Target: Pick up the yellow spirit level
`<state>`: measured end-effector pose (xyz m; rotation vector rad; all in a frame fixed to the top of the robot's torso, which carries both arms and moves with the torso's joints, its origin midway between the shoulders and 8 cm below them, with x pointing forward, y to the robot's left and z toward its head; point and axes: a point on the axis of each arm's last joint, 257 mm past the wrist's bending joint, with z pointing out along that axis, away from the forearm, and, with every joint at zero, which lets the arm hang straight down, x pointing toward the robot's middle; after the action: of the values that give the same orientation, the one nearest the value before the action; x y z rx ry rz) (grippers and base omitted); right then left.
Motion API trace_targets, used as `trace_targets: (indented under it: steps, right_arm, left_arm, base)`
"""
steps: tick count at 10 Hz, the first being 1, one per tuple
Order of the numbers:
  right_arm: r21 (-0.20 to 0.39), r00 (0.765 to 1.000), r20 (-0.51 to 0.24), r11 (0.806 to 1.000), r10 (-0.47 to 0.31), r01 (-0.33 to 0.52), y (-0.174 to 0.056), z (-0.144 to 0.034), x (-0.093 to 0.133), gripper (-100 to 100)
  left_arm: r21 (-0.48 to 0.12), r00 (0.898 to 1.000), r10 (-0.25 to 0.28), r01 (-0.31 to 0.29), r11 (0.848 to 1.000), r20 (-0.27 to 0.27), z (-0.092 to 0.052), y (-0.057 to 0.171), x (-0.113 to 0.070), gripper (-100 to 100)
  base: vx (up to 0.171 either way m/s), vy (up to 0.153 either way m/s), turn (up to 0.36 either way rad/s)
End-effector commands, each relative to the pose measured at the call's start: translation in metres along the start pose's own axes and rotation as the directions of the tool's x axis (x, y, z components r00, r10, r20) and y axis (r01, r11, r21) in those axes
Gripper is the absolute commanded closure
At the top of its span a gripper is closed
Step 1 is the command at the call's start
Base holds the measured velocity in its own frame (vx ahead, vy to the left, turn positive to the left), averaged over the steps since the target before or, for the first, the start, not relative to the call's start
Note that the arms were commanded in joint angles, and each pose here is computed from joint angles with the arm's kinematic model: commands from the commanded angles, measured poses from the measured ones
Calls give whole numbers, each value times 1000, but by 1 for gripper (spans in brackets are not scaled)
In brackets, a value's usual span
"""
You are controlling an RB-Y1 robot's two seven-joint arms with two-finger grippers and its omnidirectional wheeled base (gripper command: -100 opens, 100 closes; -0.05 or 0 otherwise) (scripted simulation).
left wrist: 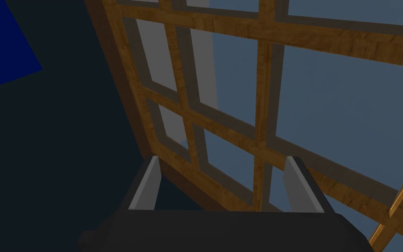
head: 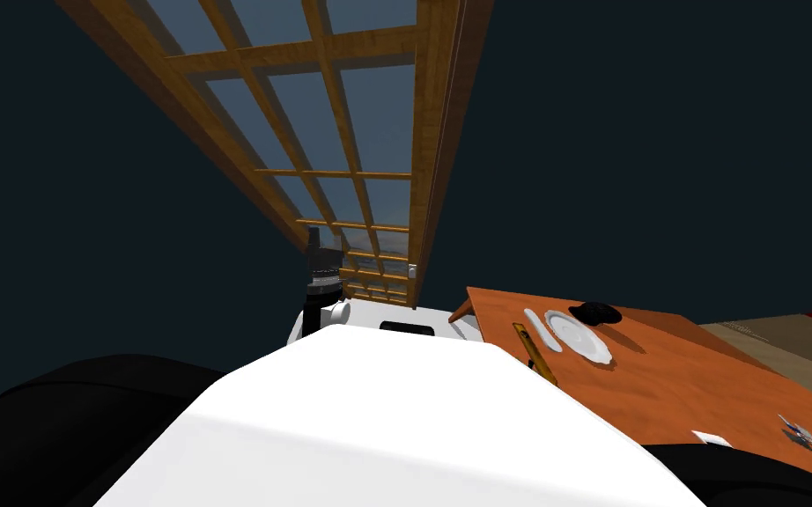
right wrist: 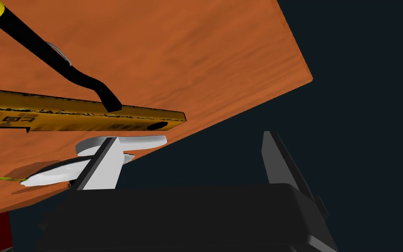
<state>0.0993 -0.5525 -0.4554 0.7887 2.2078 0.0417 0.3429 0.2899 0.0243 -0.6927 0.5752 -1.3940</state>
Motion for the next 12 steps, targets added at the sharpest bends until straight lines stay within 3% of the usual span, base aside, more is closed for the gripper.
trace_targets:
  steps: [1,2,6,12]
  right_arm:
    - [40,999,-30,999,-20,21,-23,-8,9,-100]
    - [60,996,-68,996,-63,67,-37,-14,18,-100]
    - [123,987,-131,986,-92,108,-75,-30,37,-100]
    - [202,942,-294,953,-162,227,-139,-71,79,-100]
  left_arm:
    - [0,1000,0,0,1000,0,0,0,0,0]
    - [0,1000,0,0,1000,0,0,0,0,0]
    - [0,1000,0,0,1000,0,0,0,0,0]
    - [0,1000,0,0,1000,0,0,0,0,0]
  base:
    - [31,-15,99]
    - [32,-20,146]
    - [24,-11,115]
    - [36,-21,135]
